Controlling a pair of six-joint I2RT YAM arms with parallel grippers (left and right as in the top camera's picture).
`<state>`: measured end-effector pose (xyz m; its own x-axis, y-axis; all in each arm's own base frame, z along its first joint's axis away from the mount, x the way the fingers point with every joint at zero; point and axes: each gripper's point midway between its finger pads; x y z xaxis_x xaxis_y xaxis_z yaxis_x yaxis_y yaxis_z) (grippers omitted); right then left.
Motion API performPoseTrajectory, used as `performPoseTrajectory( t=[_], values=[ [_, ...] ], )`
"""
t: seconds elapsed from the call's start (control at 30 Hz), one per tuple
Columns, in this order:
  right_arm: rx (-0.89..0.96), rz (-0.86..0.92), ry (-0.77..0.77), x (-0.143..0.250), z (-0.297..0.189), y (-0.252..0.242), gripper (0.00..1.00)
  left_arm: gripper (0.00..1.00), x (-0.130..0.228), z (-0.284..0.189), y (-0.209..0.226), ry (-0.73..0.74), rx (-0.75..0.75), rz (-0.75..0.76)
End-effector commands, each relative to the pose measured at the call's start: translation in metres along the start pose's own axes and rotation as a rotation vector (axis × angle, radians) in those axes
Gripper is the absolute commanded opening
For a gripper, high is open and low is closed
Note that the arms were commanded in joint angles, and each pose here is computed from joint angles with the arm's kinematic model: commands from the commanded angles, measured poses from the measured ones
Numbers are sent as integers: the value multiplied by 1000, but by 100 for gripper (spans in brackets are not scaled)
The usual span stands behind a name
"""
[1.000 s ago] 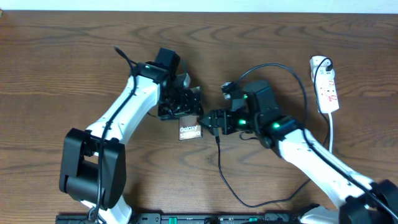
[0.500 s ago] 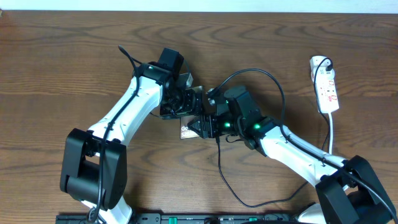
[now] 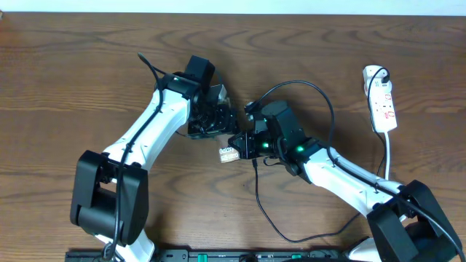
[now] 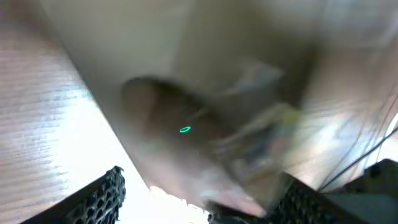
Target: Plug charger to phone and switch on socket
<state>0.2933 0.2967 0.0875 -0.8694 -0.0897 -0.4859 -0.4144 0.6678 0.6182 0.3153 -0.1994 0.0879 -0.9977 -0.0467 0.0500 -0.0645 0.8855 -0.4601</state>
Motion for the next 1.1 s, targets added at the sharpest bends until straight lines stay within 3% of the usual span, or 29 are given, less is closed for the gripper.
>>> performPoseTrajectory(
  t=[0.0, 0.2, 0.47, 0.77, 1.07],
  values=[
    [-39, -52, -58, -19, -3, 16, 1, 79, 7, -1, -13, 24, 35, 37],
    [-53, -59, -98, -31, -8, 16, 1, 84, -2, -13, -12, -18, 50, 56],
    [-182, -42, -120, -51, -31, 13, 1, 84, -17, -66, -11, -168, 102, 51],
    [-532, -149, -199, -86, -84, 53, 1, 88, -17, -132, -46, -319, 318, 151],
    [-745, -240, -201, -91, -119, 100, 1, 88, -5, -154, -88, -310, 547, 340]
  ],
)
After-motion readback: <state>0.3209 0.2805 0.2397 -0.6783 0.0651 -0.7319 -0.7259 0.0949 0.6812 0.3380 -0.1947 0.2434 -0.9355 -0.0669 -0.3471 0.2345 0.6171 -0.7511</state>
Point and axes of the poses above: each gripper's point midway between its finger pads, its own z axis out along the fingers, its own y axis along the line the jaws close on, x = y × z, and after that the axes turned 6 degrees about -z, right-handed
